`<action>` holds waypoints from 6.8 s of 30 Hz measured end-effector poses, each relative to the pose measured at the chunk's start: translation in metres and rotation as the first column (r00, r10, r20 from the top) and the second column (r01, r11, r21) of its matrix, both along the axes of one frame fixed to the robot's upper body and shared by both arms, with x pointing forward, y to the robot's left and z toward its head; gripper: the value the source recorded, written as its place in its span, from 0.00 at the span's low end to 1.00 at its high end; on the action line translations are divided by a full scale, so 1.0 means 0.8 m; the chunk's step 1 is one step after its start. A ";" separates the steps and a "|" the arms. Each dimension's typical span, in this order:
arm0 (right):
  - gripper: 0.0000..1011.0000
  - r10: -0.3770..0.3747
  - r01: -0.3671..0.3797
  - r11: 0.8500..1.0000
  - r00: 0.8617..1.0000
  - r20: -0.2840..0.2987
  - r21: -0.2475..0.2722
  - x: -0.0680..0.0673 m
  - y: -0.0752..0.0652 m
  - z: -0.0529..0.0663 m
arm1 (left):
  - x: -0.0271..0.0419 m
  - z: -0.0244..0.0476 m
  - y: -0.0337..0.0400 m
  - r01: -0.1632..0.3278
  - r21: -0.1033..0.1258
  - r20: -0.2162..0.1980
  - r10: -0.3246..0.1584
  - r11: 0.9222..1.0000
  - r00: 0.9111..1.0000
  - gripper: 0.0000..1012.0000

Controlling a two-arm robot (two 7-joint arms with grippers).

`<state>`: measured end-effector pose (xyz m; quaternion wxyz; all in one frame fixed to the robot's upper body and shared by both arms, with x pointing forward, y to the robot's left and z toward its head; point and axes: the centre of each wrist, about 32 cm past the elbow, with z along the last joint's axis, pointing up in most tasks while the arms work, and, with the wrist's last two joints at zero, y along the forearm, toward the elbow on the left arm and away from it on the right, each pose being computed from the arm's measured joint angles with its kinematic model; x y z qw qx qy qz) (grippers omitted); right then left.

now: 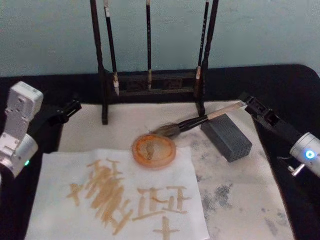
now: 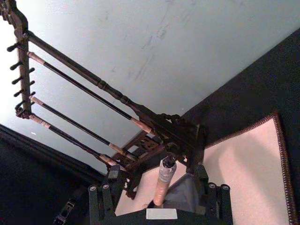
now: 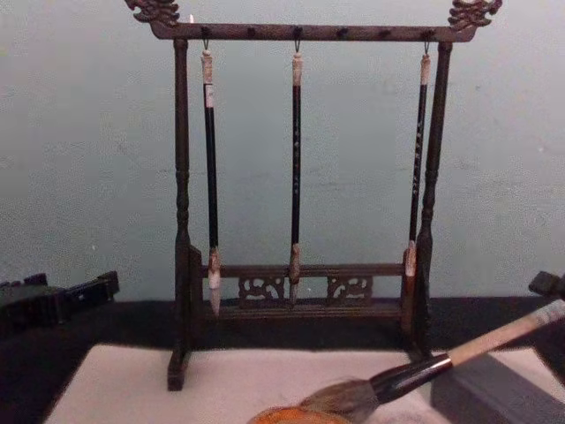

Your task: Pick up the brush from the inkstone, write on the paper, then place the brush back to its original position.

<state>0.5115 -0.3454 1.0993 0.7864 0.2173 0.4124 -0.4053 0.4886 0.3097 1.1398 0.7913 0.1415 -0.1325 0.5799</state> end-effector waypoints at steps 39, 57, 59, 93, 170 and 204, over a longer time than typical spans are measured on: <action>1.00 0.009 -0.008 1.000 0.999 0.032 -0.016 0.007 0.001 -0.001 | 0.0000 0.0000 0.0000 0.000 0.000 0.000 0.000 1.000 1.000 0.99; 0.73 0.008 -0.007 1.000 0.999 0.031 -0.016 0.007 0.001 -0.001 | 0.0000 0.0000 0.0000 0.000 0.000 0.000 0.000 1.000 1.000 0.99; 0.64 0.008 -0.007 1.000 0.999 0.031 -0.017 0.007 0.001 -0.001 | 0.0000 0.0000 0.0000 0.000 0.000 0.000 0.000 1.000 1.000 0.99; 0.17 0.008 -0.007 1.000 1.000 0.030 -0.017 0.007 0.001 -0.001 | 0.0000 0.0000 0.0000 0.000 0.000 0.000 0.000 1.000 1.000 0.99; 0.17 0.439 -0.312 0.876 0.832 0.341 -0.368 -0.089 0.091 0.105 | 0.0000 0.0000 0.0000 0.000 0.000 0.000 0.000 1.000 1.000 0.99; 0.17 0.373 -0.254 0.882 0.891 0.259 -0.397 -0.088 0.072 0.069 | 0.0000 0.0000 0.0000 0.000 0.000 0.000 0.000 1.000 1.000 0.99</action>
